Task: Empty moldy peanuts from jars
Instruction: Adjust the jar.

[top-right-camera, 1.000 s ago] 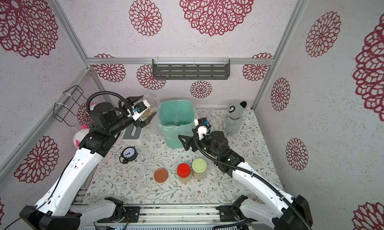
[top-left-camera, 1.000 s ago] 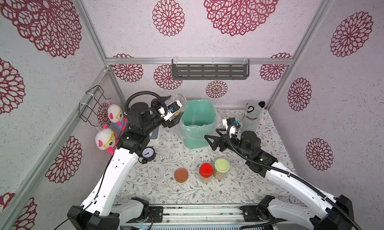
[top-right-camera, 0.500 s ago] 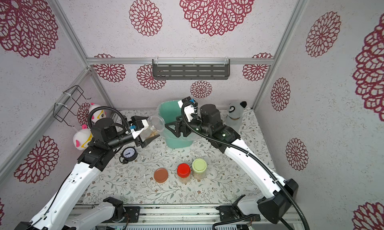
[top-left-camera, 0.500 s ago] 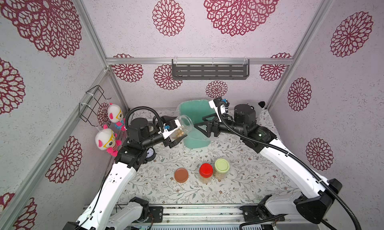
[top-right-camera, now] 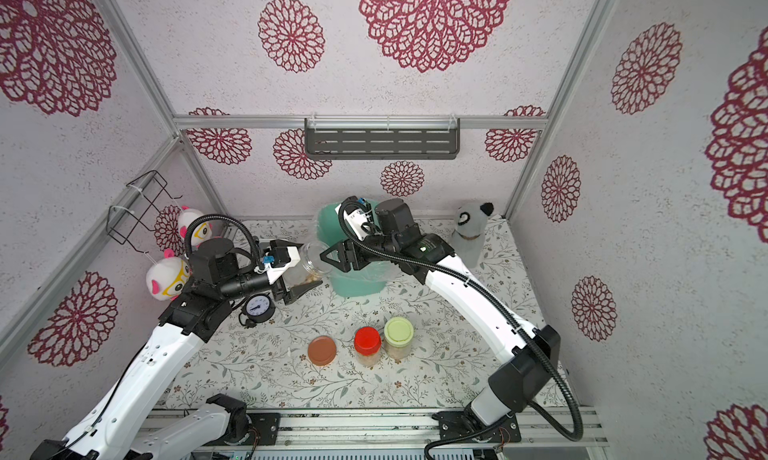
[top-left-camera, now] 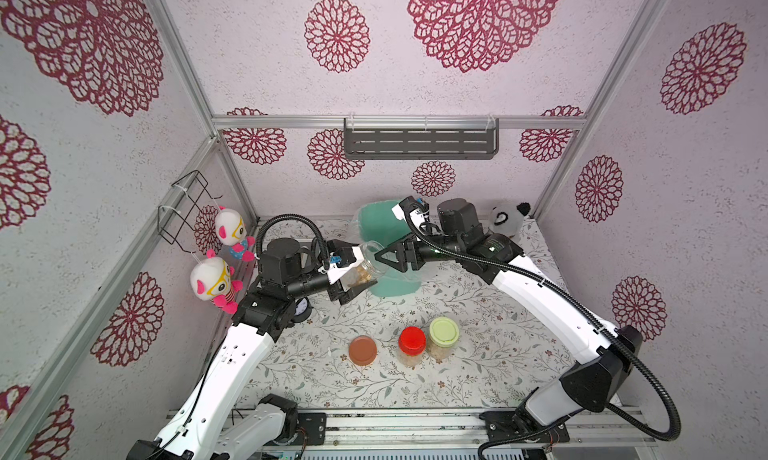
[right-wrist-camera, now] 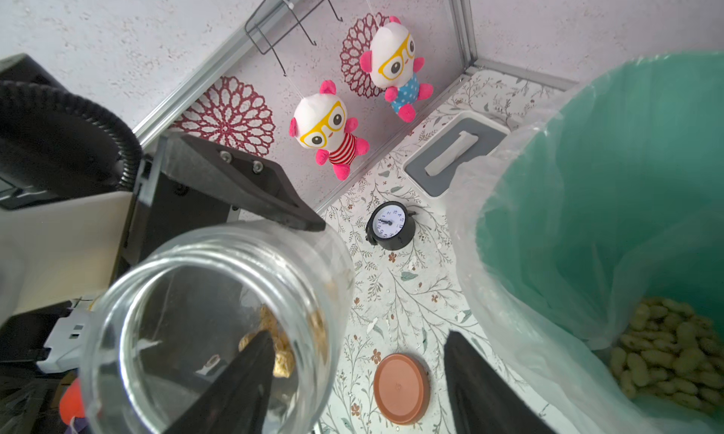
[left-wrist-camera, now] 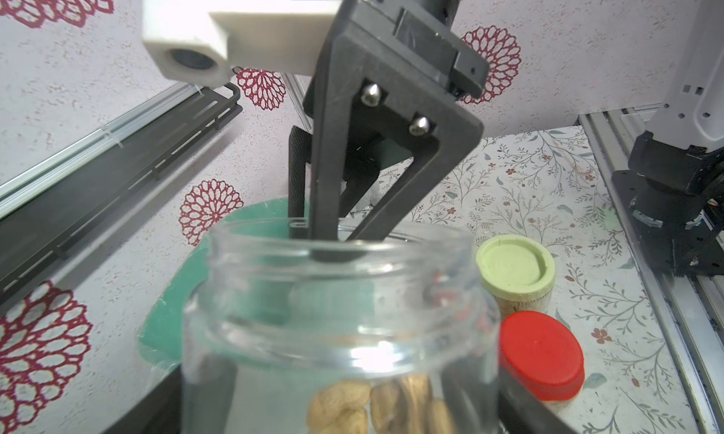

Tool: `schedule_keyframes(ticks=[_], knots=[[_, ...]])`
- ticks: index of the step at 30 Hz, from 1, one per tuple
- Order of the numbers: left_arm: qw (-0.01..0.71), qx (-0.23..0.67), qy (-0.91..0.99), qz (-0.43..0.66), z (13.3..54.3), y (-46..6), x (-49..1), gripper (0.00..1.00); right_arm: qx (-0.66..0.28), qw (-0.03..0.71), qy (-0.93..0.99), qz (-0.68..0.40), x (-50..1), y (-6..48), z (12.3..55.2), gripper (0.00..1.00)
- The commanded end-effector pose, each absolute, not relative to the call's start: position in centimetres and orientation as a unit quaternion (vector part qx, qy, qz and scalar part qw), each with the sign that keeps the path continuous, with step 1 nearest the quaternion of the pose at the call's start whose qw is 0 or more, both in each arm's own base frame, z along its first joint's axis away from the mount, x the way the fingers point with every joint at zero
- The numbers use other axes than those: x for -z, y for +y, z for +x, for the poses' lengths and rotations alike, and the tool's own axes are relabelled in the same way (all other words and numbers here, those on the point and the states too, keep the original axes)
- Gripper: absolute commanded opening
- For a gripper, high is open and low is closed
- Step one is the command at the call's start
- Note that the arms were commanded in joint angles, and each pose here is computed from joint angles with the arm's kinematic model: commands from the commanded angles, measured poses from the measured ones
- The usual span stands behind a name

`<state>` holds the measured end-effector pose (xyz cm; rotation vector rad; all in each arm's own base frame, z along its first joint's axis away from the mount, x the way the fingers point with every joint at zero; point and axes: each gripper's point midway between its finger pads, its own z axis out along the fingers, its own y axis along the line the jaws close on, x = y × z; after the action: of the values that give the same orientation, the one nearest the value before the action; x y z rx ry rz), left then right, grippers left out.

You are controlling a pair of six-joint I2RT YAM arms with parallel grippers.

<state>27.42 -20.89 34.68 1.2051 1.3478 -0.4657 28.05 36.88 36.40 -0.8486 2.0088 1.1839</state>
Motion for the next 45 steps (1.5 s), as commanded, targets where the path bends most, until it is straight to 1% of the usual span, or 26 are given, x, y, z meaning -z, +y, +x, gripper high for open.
schedule_keyframes(ticks=[1, 3, 6, 13, 15, 17, 19, 20, 22, 23, 25, 26, 30, 31, 33, 34, 35, 36, 45], knots=[[0.619, 0.187, 0.551, 0.528, 27.6, -21.3, -37.0, 0.00, -0.425, 0.317, 0.778, -0.338, -36.1, 37.0, 27.4, 0.65], [0.622, 0.171, 0.552, 0.528, 28.0, -21.4, -37.2, 0.00, -0.416, 0.316, 0.782, -0.341, -35.8, 37.2, 27.3, 0.63], [0.625, 0.155, 0.549, 0.532, 28.3, -21.7, -37.4, 0.00, -0.409, 0.314, 0.785, -0.343, -35.6, 37.5, 27.3, 0.57], [0.624, 0.146, 0.546, 0.540, 28.3, -22.2, -37.3, 0.00, -0.406, 0.300, 0.792, -0.345, -34.9, 38.1, 27.2, 0.39], [0.623, 0.141, 0.548, 0.540, 28.5, -22.1, -37.1, 0.00, -0.405, 0.297, 0.793, -0.344, -34.7, 38.2, 27.2, 0.33], [0.622, 0.137, 0.550, 0.539, 28.6, -22.0, -37.0, 0.07, -0.405, 0.300, 0.793, -0.343, -34.8, 38.1, 27.2, 0.26], [0.621, 0.130, 0.555, 0.538, 28.8, -21.8, -36.7, 0.10, -0.406, 0.308, 0.790, -0.342, -35.1, 38.1, 27.3, 0.21], [0.619, 0.128, 0.557, 0.538, 28.9, -21.8, -36.5, 0.13, -0.406, 0.313, 0.788, -0.341, -35.3, 38.0, 27.3, 0.18], [0.617, 0.123, 0.562, 0.537, 29.0, -21.6, -36.0, 0.25, -0.406, 0.322, 0.786, -0.338, -35.7, 37.9, 27.4, 0.12], [0.616, 0.120, 0.564, 0.536, 29.1, -21.6, -35.8, 0.30, -0.407, 0.325, 0.784, -0.337, -35.8, 37.8, 27.4, 0.10], [0.612, 0.119, 0.569, 0.536, 29.1, -21.5, -35.3, 0.35, -0.410, 0.332, 0.780, -0.336, -36.1, 37.8, 27.4, 0.02], [0.610, 0.119, 0.572, 0.536, 29.1, -21.4, -35.0, 0.37, -0.411, 0.333, 0.779, -0.336, -36.0, 37.8, 27.4, 0.00], [0.602, 0.123, 0.579, 0.536, 29.2, -21.5, -34.1, 0.50, -0.412, 0.337, 0.779, -0.330, -36.1, 37.5, 27.4, 0.00], [0.600, 0.123, 0.581, 0.536, 29.2, -21.5, -33.9, 0.54, -0.412, 0.339, 0.779, -0.329, -36.1, 37.4, 27.5, 0.00], [0.597, 0.123, 0.585, 0.535, 29.3, -21.4, -33.4, 0.83, -0.412, 0.342, 0.779, -0.326, -36.3, 37.2, 27.6, 0.00], [0.595, 0.123, 0.588, 0.535, 29.3, -21.3, -33.2, 0.89, -0.413, 0.344, 0.778, -0.326, -36.3, 37.1, 27.5, 0.00], [0.594, 0.123, 0.589, 0.533, 29.3, -21.2, -33.1, 0.91, -0.413, 0.344, 0.778, -0.325, -36.4, 37.0, 27.5, 0.00], [0.593, 0.123, 0.591, 0.533, 29.3, -21.2, -32.9, 0.98, -0.412, 0.345, 0.779, -0.323, -36.4, 36.9, 27.6, 0.00], [0.585, 0.121, 0.604, 0.528, 29.6, -20.6, -31.3, 0.97, -0.412, 0.350, 0.779, -0.318, -36.6, 36.4, 27.7, 0.00]])
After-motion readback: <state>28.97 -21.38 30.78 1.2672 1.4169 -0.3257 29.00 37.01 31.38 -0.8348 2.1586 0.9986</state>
